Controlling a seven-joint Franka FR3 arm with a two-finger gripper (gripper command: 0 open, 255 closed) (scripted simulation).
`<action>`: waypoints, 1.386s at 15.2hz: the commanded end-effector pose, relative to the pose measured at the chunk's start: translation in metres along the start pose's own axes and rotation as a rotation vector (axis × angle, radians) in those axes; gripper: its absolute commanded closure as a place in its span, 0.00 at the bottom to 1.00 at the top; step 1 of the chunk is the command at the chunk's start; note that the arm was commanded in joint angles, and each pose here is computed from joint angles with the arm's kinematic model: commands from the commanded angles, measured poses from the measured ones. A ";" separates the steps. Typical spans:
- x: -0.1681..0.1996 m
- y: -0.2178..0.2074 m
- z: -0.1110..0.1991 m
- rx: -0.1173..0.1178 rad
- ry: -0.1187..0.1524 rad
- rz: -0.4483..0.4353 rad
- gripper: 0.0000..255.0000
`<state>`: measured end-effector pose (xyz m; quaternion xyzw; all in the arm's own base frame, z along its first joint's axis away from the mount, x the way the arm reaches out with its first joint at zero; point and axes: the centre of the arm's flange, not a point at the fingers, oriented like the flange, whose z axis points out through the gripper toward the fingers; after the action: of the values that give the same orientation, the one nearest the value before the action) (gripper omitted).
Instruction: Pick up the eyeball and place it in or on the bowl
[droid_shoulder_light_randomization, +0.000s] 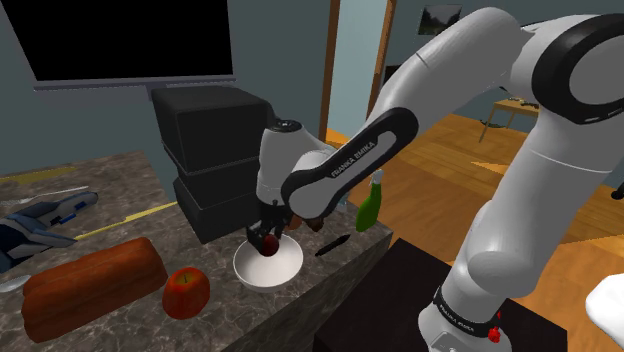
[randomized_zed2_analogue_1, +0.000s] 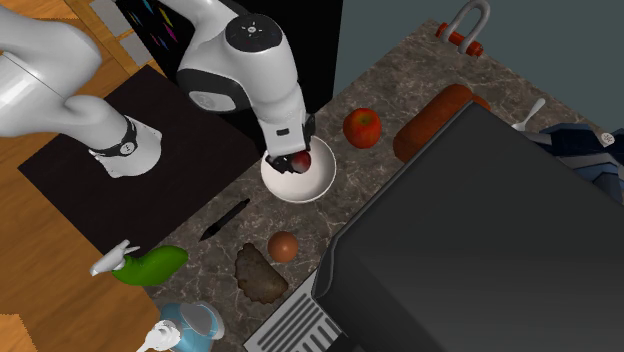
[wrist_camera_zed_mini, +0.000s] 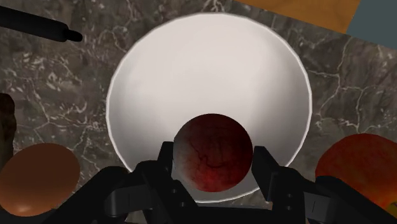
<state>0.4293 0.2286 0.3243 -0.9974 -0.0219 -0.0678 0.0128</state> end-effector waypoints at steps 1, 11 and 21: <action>-0.002 -0.001 0.014 0.001 0.000 0.000 1.00; -0.002 -0.001 0.013 0.001 0.000 0.000 0.00; -0.002 0.000 -0.036 0.001 0.000 0.000 0.00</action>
<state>0.4227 0.2280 0.3579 -0.9973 -0.0220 -0.0685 0.0130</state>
